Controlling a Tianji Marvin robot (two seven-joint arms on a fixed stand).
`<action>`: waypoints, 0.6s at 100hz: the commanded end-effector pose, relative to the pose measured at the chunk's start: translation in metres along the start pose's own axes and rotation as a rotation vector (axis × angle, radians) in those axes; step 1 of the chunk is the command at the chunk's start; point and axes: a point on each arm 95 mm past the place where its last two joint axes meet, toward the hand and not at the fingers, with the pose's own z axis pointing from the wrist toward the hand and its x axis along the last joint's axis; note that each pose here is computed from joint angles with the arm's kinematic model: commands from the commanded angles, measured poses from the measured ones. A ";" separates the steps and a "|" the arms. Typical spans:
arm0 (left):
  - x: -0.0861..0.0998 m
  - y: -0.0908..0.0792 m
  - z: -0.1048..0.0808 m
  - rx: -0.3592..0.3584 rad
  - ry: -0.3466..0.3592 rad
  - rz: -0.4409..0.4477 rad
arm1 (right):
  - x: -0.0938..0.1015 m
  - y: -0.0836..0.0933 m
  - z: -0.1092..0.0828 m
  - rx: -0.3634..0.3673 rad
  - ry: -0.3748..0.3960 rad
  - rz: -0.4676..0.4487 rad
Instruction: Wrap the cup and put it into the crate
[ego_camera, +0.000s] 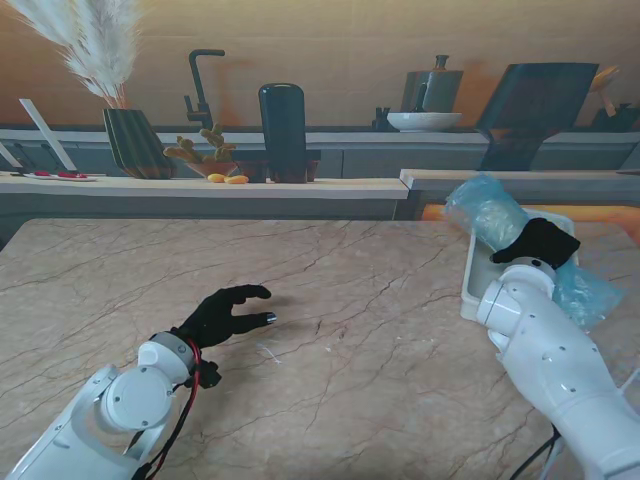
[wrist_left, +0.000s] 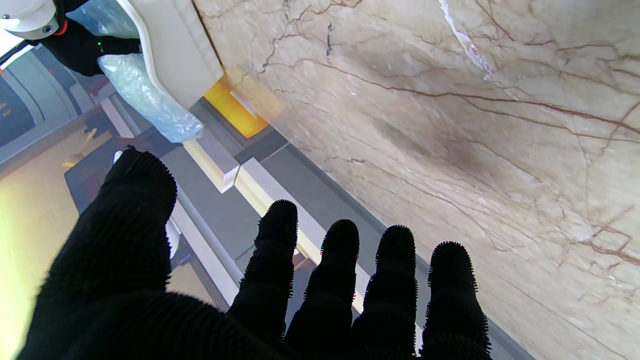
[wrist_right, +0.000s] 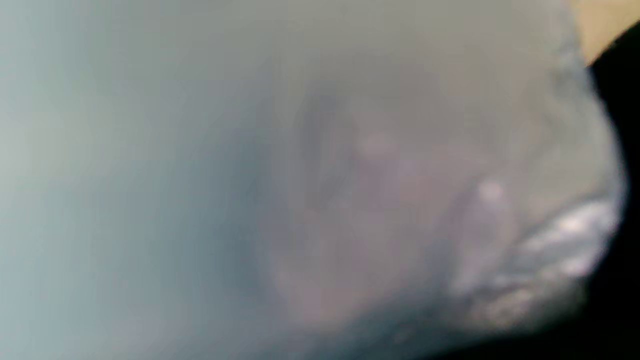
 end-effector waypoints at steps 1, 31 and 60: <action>0.000 0.003 0.000 -0.019 0.000 -0.005 | 0.007 -0.003 -0.004 0.008 0.000 0.003; 0.000 0.004 0.002 -0.032 0.002 -0.006 | 0.006 -0.019 -0.004 0.077 -0.030 0.031; -0.002 0.004 0.004 -0.037 0.009 -0.013 | 0.009 -0.031 -0.003 0.176 -0.089 0.058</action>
